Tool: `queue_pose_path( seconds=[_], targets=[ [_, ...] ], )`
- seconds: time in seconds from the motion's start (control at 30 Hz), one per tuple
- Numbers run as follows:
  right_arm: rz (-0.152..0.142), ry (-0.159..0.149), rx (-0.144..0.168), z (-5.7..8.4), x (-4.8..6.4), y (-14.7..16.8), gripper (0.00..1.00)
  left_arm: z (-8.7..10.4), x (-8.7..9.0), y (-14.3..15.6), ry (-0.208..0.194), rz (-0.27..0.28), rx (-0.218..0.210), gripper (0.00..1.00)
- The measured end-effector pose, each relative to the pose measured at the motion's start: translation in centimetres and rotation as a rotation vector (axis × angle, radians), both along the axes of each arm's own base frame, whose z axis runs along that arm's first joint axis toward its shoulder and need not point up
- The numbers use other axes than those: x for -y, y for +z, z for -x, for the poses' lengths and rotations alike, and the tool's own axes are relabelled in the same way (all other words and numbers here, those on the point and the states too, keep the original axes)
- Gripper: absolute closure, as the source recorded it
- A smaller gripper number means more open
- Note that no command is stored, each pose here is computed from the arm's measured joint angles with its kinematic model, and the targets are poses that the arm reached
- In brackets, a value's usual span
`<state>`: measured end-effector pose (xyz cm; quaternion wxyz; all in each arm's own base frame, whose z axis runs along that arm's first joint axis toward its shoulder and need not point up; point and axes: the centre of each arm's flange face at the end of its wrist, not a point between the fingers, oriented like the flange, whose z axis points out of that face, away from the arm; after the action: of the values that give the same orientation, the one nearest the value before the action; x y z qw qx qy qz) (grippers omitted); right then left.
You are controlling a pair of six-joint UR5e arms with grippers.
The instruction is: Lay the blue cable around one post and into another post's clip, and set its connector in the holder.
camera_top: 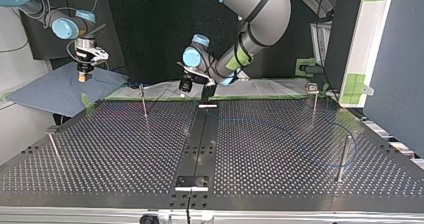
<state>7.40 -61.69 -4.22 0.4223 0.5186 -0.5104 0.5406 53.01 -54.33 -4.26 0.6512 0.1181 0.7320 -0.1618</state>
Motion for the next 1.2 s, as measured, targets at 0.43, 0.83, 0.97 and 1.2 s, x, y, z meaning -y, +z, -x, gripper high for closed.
queue_pose_path(
  seconds=[0.43,0.83,0.97,1.2],
  targets=[
    [0.006,0.003,0.006,0.1,0.9,0.4,1.0,-0.5,-0.4,0.1,0.008,0.003,0.0,1.0],
    [0.008,0.005,0.001,0.0,1.4,0.6,1.0,-0.5,-0.1,0.3,-0.001,0.013,0.003,1.0],
    [0.01,0.01,0.0,0.0,1.5,0.7,1.0,-0.4,0.0,0.3,-0.006,0.014,0.003,0.7],
    [0.01,0.018,-0.001,-0.2,1.6,0.7,1.0,0.2,0.5,0.2,-0.018,0.009,-0.004,0.08]
  ],
)
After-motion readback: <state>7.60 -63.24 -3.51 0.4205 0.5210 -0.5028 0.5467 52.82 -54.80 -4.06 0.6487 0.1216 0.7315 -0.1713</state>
